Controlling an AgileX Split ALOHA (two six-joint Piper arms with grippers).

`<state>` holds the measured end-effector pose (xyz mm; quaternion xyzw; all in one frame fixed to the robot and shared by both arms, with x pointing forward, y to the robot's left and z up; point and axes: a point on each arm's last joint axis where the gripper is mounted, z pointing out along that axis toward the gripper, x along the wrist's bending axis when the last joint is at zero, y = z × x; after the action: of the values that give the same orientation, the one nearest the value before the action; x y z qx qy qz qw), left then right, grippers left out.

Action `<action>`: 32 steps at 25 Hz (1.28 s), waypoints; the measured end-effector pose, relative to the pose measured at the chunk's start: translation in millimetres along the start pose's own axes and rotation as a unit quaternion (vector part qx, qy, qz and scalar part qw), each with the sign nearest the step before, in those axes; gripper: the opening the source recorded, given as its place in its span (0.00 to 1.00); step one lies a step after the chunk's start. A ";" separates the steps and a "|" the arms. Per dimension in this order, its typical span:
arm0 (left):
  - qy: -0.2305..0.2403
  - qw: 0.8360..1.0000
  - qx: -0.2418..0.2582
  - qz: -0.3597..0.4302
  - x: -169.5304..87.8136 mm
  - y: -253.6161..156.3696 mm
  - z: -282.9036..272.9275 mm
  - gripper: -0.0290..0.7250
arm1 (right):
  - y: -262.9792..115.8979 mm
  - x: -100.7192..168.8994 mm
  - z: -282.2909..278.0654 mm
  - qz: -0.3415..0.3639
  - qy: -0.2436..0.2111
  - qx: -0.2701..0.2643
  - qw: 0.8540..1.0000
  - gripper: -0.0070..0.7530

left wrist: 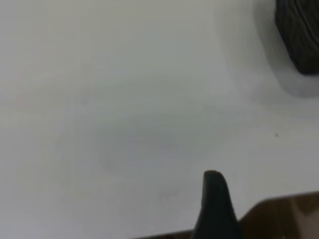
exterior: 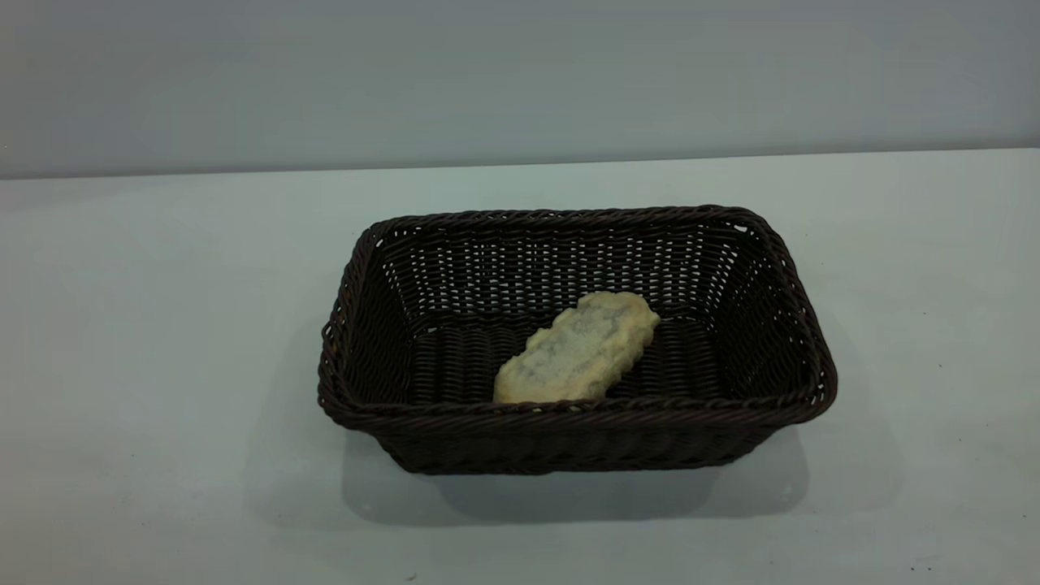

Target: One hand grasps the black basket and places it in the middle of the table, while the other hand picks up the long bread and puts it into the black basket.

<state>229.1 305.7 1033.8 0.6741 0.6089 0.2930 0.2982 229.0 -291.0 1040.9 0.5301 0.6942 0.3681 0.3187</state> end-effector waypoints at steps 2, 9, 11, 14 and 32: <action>0.008 1.000 -0.007 -0.007 -0.2 -1.9 -1.7 0.77 | 0.2 0.2 0.3 0.007 -0.012 0.001 1.000 0.61; 0.024 0.999 -0.018 -0.021 -0.9 -5.1 -4.4 0.77 | 0.3 0.3 0.4 0.011 -0.018 0.001 1.000 0.61; 0.024 0.999 -0.018 -0.021 -0.9 -5.1 -4.4 0.77 | 0.3 0.3 0.4 0.011 -0.018 0.001 1.000 0.61; 0.024 0.999 -0.017 -0.021 -0.9 -5.2 -4.4 0.77 | 0.3 0.3 0.4 0.011 -0.018 0.001 1.000 0.61; 0.024 0.999 -0.017 -0.021 -0.9 -5.3 -4.4 0.77 | 0.3 0.3 0.4 0.011 -0.018 0.001 1.000 0.61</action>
<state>222.2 305.4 1032.6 0.6490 0.6247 0.3133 0.3007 229.4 -290.5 1040.9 0.5449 0.6827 0.3612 0.3264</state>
